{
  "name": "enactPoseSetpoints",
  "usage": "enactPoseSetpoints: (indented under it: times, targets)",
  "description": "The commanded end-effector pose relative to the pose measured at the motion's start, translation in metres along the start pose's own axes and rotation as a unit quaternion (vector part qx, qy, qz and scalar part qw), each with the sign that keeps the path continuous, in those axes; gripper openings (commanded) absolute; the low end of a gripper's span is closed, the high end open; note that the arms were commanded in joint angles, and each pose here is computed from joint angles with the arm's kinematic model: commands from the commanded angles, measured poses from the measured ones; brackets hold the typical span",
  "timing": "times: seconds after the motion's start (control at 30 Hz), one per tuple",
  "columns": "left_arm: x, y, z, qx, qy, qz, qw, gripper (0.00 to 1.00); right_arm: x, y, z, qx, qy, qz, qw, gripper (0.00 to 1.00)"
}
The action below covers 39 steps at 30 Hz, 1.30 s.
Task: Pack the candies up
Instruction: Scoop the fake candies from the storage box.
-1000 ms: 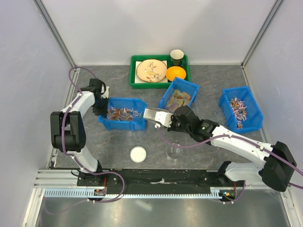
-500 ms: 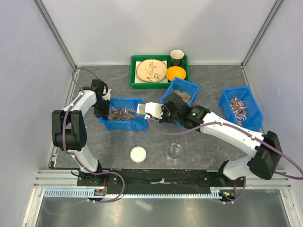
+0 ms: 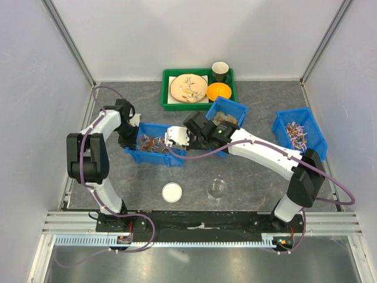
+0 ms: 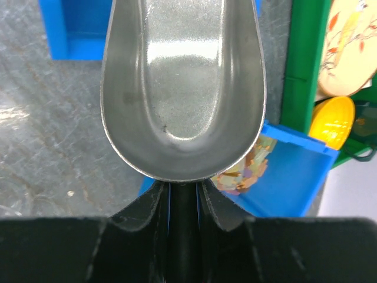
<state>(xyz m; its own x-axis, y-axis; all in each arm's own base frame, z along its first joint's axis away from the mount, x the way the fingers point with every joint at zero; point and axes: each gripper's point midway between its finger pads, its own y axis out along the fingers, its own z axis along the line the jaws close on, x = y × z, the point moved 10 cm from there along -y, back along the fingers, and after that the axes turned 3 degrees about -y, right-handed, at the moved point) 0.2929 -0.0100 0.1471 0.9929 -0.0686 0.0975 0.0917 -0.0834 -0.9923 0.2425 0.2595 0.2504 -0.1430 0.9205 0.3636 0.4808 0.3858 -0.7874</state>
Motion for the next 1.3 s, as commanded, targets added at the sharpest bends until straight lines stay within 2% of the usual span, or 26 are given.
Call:
enactPoseSetpoints:
  times: [0.0,0.17,0.23,0.37,0.4,0.5,0.63,0.8,0.97,1.13,1.27]
  targets:
    - [0.004,0.003,-0.003,-0.019,0.007,0.012,1.0,0.01,0.016,-0.009,-0.024,-0.041,-0.02,0.006,0.999,0.0]
    - [0.011,-0.007,-0.007,-0.04,0.007,-0.007,0.999,0.02,0.011,-0.003,-0.031,-0.022,-0.041,0.063,0.997,0.0]
    - [0.012,-0.014,-0.011,-0.066,0.015,-0.021,0.997,0.02,0.013,-0.005,-0.039,-0.025,-0.032,0.063,0.997,0.0]
    - [0.015,-0.019,-0.017,-0.133,0.037,-0.04,0.99,0.01,0.024,-0.039,-0.064,-0.055,0.021,-0.006,0.998,0.0]
    - [0.016,-0.016,-0.017,-0.148,0.037,-0.04,0.987,0.01,0.032,-0.06,-0.073,-0.066,0.041,-0.048,0.996,0.0]
    - [0.019,-0.014,-0.021,-0.214,0.054,-0.046,0.974,0.01,0.037,-0.099,-0.086,-0.087,0.061,-0.111,0.988,0.0]
    - [0.019,-0.008,-0.017,-0.311,0.043,-0.056,0.948,0.01,0.039,-0.124,-0.091,-0.106,0.074,-0.14,0.982,0.0]
    - [0.017,0.012,-0.015,-0.396,0.022,-0.053,0.917,0.01,0.038,-0.127,-0.089,-0.102,0.086,-0.142,0.981,0.0]
    - [0.021,0.031,-0.01,-0.404,-0.017,-0.021,0.914,0.02,0.036,-0.122,-0.087,-0.095,0.092,-0.131,0.983,0.0]
    - [0.02,0.027,-0.013,-0.425,-0.014,-0.024,0.905,0.02,0.033,-0.108,-0.082,-0.075,0.083,-0.098,0.989,0.0]
    - [0.024,0.02,-0.009,-0.378,-0.009,-0.045,0.925,0.02,0.029,-0.092,-0.083,-0.078,0.069,-0.053,0.993,0.0]
